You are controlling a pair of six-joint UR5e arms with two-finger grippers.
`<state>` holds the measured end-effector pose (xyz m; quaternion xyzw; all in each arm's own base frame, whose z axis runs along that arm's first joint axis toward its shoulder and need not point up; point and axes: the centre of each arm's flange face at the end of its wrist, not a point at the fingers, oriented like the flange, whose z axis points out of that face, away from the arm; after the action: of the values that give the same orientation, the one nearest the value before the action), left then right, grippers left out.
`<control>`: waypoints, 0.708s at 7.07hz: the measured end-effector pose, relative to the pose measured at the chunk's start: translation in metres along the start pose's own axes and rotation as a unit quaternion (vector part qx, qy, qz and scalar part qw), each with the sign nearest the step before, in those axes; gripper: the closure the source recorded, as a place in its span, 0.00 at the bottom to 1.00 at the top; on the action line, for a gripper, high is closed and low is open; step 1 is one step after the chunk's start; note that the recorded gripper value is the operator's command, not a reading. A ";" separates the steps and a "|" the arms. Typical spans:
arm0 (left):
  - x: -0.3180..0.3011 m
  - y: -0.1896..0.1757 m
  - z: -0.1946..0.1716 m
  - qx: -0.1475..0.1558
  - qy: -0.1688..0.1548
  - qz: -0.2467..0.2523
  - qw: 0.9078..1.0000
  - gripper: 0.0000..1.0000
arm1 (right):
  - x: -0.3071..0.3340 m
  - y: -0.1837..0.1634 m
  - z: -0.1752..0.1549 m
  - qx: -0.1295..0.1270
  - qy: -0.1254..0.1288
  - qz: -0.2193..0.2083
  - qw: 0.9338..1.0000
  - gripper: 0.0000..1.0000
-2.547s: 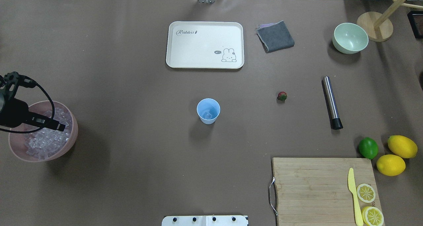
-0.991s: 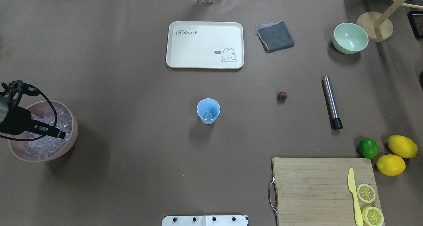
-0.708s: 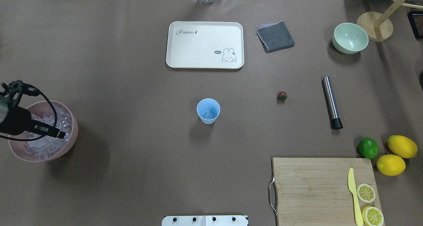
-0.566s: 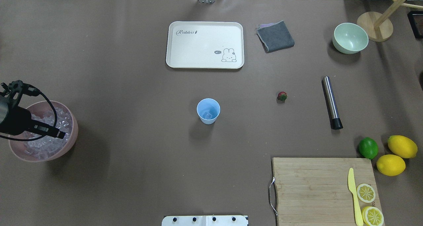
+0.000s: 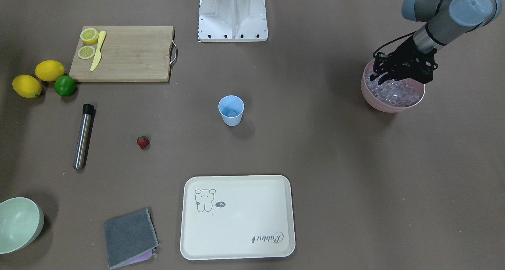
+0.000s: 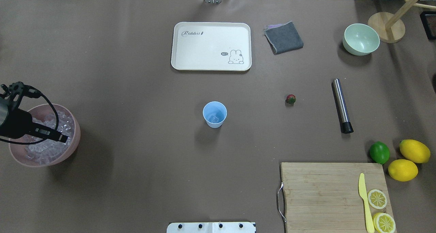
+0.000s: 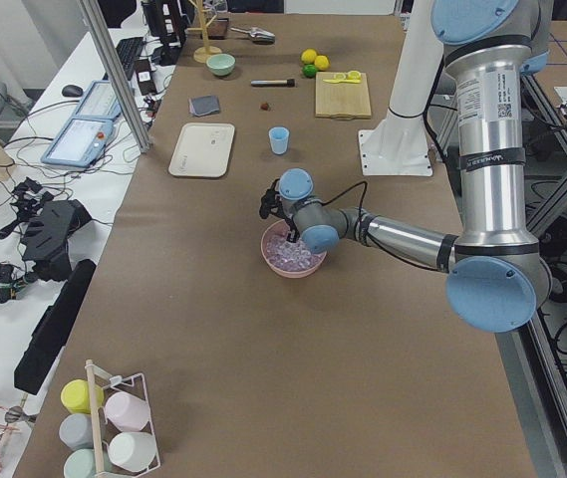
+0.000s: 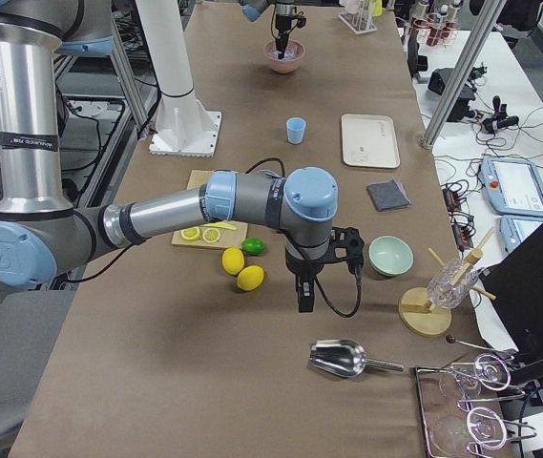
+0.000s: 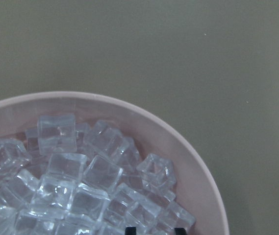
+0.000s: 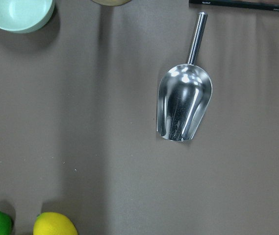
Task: Mash ice and strawberries in cup
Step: 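Grasp another ice cube in the pink bowl with the left gripper, then carry the ice cube over the light-blue cup and release it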
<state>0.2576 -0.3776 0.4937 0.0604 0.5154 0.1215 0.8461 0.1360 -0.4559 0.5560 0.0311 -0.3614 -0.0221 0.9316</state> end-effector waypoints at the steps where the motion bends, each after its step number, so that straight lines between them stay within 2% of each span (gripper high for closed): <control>1: 0.000 0.000 -0.002 -0.005 0.007 0.000 1.000 0.76 | 0.000 0.001 0.001 -0.001 0.000 0.001 1.000 0.00; 5: -0.004 -0.022 -0.033 -0.009 0.036 -0.018 0.999 0.76 | 0.001 0.004 0.001 -0.001 0.000 0.001 1.000 0.00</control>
<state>0.2298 -0.4009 0.4764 0.0392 0.5455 0.1125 0.8296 0.1354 -0.4524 0.5578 0.0295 -0.3618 -0.0215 0.9315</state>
